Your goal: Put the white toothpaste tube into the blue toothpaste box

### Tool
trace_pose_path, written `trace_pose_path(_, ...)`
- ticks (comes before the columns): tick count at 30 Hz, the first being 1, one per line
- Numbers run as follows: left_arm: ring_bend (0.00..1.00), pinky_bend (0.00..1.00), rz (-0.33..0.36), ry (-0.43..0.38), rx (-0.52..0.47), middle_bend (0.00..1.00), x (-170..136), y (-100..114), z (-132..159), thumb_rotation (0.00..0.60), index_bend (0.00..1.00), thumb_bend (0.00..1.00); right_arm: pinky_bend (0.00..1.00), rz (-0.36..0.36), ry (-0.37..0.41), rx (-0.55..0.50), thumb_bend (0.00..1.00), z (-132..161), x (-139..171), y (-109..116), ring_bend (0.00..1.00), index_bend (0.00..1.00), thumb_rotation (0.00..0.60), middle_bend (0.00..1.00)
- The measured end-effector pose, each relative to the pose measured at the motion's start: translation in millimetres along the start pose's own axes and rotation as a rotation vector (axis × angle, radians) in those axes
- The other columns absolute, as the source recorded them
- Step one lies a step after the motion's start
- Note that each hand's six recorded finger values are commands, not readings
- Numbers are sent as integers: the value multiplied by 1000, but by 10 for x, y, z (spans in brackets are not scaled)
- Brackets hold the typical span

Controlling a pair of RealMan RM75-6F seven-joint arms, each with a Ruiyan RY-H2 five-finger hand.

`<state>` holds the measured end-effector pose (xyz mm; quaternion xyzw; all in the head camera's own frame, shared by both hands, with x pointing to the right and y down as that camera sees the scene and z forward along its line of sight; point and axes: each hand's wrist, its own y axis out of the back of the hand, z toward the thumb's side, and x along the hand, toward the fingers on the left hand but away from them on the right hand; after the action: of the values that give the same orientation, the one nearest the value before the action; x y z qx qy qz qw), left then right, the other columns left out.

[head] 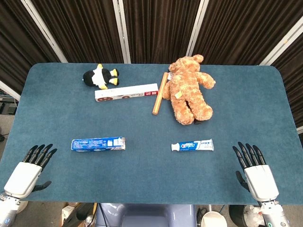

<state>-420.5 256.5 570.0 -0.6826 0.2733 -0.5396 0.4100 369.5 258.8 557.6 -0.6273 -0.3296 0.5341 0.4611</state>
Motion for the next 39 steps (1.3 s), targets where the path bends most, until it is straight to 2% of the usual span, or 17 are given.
trace_pose_path(9, 0, 0, 55, -42, -4, 0, 3, 35, 50, 600, 0, 0, 87, 6, -12, -17, 405, -20, 12, 5, 2, 0, 600, 24)
trace_pose_path(19, 0, 1, 36, -35, -6, 0, 17, -5, 41, 600, 0, 0, 87, 9, -7, -16, 406, 0, 20, -4, 2, 0, 600, 24)
trace_pose_path(23, 0, 32, 27, -33, -7, 0, 52, -17, 36, 600, 0, 0, 87, 6, -9, -18, 406, -9, 20, 6, 2, 0, 600, 24)
trace_pose_path(31, 0, 42, 36, -47, 45, 0, 421, 0, 123, 600, 0, 0, 87, 9, -5, -26, 405, -12, 29, 12, 2, 0, 600, 25)
trace_pose_path(35, 68, 170, 14, -34, 74, 26, 617, -39, 195, 600, 1, 23, 87, 12, -9, -28, 405, -19, 27, 9, 2, 0, 600, 24)
trace_pose_path(39, 128, 197, -12, -41, 111, 112, 911, -118, 346, 600, 42, 55, 87, 14, -12, -31, 405, -24, 29, 13, 2, 0, 600, 25)
